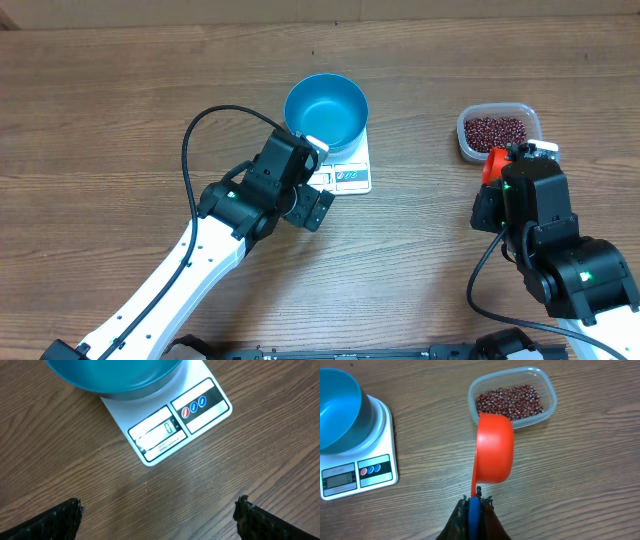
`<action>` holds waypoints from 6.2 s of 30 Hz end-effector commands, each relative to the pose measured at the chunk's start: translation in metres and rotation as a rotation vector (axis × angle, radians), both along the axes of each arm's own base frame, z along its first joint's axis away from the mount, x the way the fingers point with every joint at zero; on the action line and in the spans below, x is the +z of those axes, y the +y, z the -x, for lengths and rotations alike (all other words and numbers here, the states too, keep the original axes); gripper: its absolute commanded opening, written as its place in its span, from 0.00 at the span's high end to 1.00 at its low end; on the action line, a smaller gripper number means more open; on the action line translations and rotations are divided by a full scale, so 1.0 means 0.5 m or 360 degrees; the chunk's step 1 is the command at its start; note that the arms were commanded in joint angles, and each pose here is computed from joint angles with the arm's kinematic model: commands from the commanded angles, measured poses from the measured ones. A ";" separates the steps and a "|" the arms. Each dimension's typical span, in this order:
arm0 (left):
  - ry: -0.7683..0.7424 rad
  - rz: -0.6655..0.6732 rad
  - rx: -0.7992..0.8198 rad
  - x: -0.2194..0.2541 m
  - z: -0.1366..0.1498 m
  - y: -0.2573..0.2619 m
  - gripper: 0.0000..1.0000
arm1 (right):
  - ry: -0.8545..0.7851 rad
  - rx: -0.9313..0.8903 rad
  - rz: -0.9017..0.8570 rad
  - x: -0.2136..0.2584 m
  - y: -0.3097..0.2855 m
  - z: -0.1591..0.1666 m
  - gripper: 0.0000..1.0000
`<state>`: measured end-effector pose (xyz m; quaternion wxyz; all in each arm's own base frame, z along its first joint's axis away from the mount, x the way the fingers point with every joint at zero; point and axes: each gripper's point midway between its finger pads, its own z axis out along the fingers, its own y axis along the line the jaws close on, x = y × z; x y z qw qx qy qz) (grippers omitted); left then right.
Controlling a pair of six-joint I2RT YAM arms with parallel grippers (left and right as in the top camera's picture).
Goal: Scoop item into bowl and weigh 150g on scale
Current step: 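Move the red scoop with the right gripper over the bean tub, then dip the red scoop into the beans and scoop with the right gripper, then carry the filled scoop with the right gripper over the blue bowl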
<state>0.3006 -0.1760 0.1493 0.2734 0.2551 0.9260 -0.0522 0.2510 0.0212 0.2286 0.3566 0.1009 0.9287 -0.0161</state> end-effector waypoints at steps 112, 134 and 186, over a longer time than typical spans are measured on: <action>-0.0141 0.0101 -0.0033 0.026 -0.038 -0.029 0.00 | 0.0680 0.0426 -0.0881 -0.323 -0.127 -0.273 0.96; -0.0141 0.0102 -0.0033 0.027 -0.038 -0.029 0.01 | 0.0478 0.0297 -0.1301 -0.270 -0.201 -0.243 0.96; -0.0141 0.0102 -0.0033 0.027 -0.038 -0.029 0.01 | 0.0082 0.0568 -0.1779 -0.141 -0.175 -0.199 0.96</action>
